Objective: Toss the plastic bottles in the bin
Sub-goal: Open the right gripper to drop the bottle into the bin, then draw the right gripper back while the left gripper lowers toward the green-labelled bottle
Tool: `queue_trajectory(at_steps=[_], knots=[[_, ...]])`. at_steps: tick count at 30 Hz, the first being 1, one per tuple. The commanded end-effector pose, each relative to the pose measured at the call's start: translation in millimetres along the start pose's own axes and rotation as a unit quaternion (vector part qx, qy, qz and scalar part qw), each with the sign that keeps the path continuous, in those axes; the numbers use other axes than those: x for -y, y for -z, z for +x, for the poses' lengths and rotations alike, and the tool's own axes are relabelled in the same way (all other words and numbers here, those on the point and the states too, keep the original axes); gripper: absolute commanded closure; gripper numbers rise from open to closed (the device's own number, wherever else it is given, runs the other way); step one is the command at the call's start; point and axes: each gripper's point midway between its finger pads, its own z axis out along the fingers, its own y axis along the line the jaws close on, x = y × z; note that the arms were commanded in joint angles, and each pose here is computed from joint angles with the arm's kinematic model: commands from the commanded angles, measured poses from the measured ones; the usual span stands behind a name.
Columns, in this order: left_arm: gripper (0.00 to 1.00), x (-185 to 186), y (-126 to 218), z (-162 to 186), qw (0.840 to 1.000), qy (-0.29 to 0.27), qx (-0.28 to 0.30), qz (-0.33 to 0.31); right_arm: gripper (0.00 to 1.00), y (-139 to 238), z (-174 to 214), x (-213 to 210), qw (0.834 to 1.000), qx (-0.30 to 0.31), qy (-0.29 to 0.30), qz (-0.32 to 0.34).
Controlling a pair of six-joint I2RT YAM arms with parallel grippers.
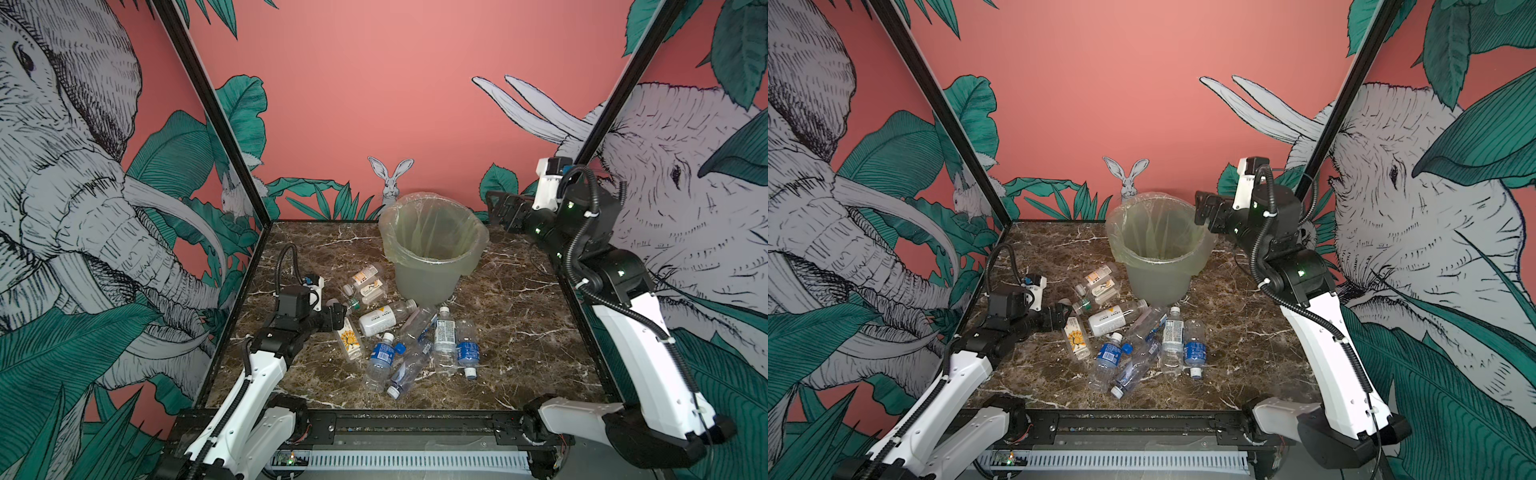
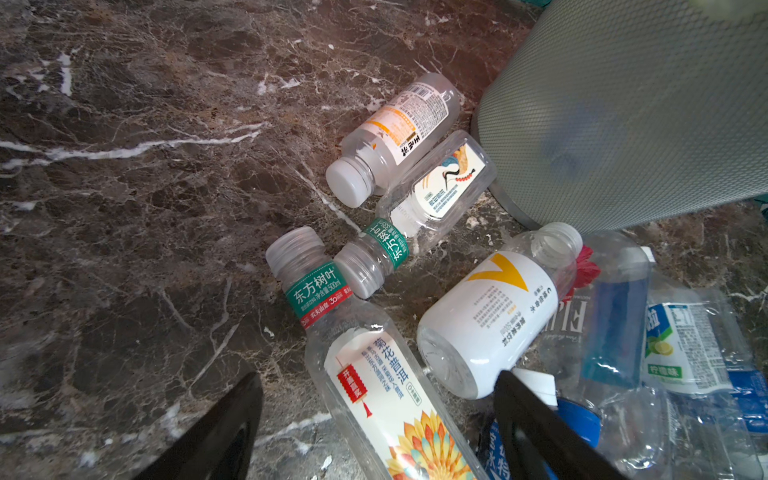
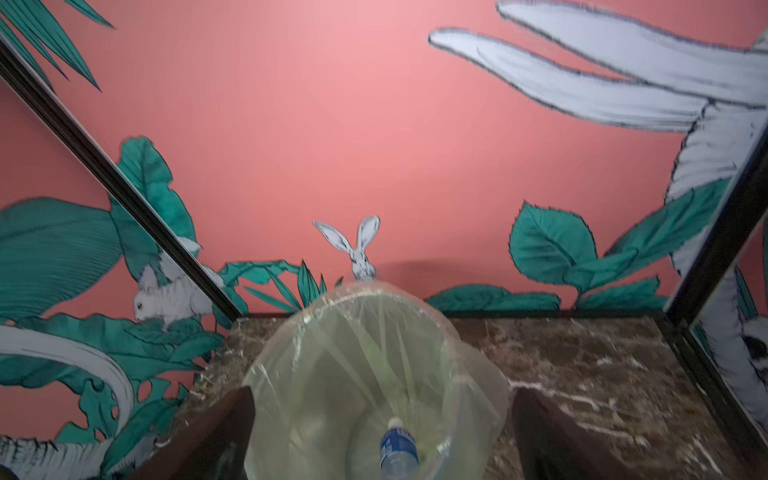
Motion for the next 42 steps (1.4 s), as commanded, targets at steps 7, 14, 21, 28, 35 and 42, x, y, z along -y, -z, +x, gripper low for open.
queue_trajectory(at_steps=[7,14,21,28,35,42], knots=[[0.20,11.2,20.8,0.0,0.999,0.004,0.016,-0.027,0.01,-12.0,123.7,38.5,0.991,-0.127,0.018,0.048],[0.06,41.1,32.0,-10.4,0.998,0.002,0.067,0.015,0.01,-2.4,228.8,77.7,0.969,-0.227,0.009,0.100],[0.00,45.8,45.4,-16.5,0.994,-0.036,0.100,0.002,0.01,12.9,285.9,100.9,0.952,-0.277,0.002,0.132],[0.00,41.2,34.2,-13.6,0.998,-0.011,0.056,-0.033,0.01,22.0,317.7,116.0,0.941,-0.301,0.000,0.156],[0.01,49.0,13.4,-4.4,0.998,0.014,-0.020,-0.049,0.01,26.4,346.1,126.3,0.932,-0.320,-0.006,0.170],[0.01,34.3,1.7,11.8,0.991,0.040,-0.073,-0.109,0.01,34.1,364.6,138.4,0.931,-0.314,-0.011,0.186]])
